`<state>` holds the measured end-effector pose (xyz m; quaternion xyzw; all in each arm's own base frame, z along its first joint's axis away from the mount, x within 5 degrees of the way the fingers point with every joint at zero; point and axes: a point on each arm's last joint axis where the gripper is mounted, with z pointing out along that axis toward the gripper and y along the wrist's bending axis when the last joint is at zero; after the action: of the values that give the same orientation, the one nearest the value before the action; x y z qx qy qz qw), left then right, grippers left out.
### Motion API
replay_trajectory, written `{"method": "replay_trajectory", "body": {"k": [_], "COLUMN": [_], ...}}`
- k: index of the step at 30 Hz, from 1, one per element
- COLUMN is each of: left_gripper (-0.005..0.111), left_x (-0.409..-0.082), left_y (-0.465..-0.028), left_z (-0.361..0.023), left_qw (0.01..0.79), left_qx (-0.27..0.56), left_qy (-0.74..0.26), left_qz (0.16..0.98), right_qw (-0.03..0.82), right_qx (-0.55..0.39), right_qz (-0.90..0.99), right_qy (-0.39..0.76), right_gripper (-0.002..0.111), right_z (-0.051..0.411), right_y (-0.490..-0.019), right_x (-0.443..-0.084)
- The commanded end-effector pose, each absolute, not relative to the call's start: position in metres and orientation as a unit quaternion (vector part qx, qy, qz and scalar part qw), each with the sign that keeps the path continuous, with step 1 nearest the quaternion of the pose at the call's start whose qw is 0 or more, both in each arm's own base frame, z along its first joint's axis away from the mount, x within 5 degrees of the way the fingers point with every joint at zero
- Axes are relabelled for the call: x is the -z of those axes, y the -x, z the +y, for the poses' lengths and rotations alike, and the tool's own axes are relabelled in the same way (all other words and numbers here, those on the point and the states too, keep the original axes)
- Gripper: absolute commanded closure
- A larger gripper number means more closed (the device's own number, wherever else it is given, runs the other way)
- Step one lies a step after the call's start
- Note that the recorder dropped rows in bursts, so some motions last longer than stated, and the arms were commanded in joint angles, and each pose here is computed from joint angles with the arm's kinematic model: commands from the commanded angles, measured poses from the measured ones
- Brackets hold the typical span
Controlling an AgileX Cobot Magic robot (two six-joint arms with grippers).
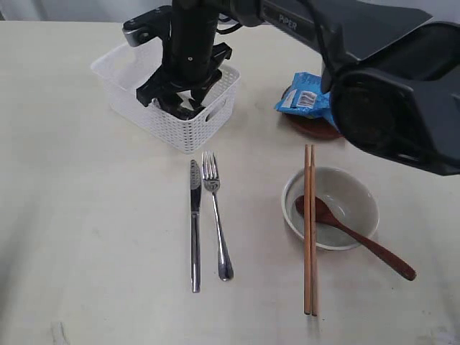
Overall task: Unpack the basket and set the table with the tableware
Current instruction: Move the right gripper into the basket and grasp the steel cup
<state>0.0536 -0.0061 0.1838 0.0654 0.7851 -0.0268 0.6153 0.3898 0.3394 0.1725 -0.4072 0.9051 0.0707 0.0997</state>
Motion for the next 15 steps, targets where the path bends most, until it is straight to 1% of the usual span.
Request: {"method": "replay_trajectory", "body": {"k": [1, 8, 10, 11, 12, 13, 14, 15], "left_gripper": [0.107, 0.107, 0.107, 0.107, 0.107, 0.107, 0.107, 0.107], "left_x": [-0.184, -0.184, -0.184, -0.184, -0.184, -0.184, -0.184, -0.184], "left_y": [-0.054, -0.054, -0.054, -0.054, -0.054, -0.054, -0.054, -0.054], "left_z": [-0.007, -0.007, -0.007, -0.007, -0.007, -0.007, -0.007, -0.007], "left_qw": [0.62, 0.62, 0.62, 0.62, 0.62, 0.62, 0.62, 0.62], "left_qx": [0.031, 0.031, 0.031, 0.031, 0.031, 0.031, 0.031, 0.031], "left_qy": [-0.067, -0.067, -0.067, -0.067, -0.067, -0.067, -0.067, -0.067], "left_qz": [0.781, 0.781, 0.781, 0.781, 0.781, 0.781, 0.781, 0.781], "right_qw": [0.118, 0.15, 0.151, 0.149, 0.146, 0.147, 0.148, 0.152], "right_qx": [-0.071, -0.08, -0.081, -0.081, -0.08, -0.072, -0.066, -0.045], "right_qz": [0.901, 0.896, 0.896, 0.897, 0.897, 0.899, 0.904, 0.905], "right_qy": [0.411, 0.41, 0.409, 0.408, 0.409, 0.406, 0.397, 0.395], "right_gripper": [0.109, 0.109, 0.104, 0.085, 0.074, 0.039, 0.032, 0.03], "right_z": [0.342, 0.344, 0.343, 0.343, 0.342, 0.341, 0.34, 0.337], "right_y": [-0.395, -0.396, -0.397, -0.397, -0.396, -0.397, -0.398, -0.401], "right_x": [-0.179, -0.203, -0.204, -0.202, -0.201, -0.2, -0.199, -0.198]}}
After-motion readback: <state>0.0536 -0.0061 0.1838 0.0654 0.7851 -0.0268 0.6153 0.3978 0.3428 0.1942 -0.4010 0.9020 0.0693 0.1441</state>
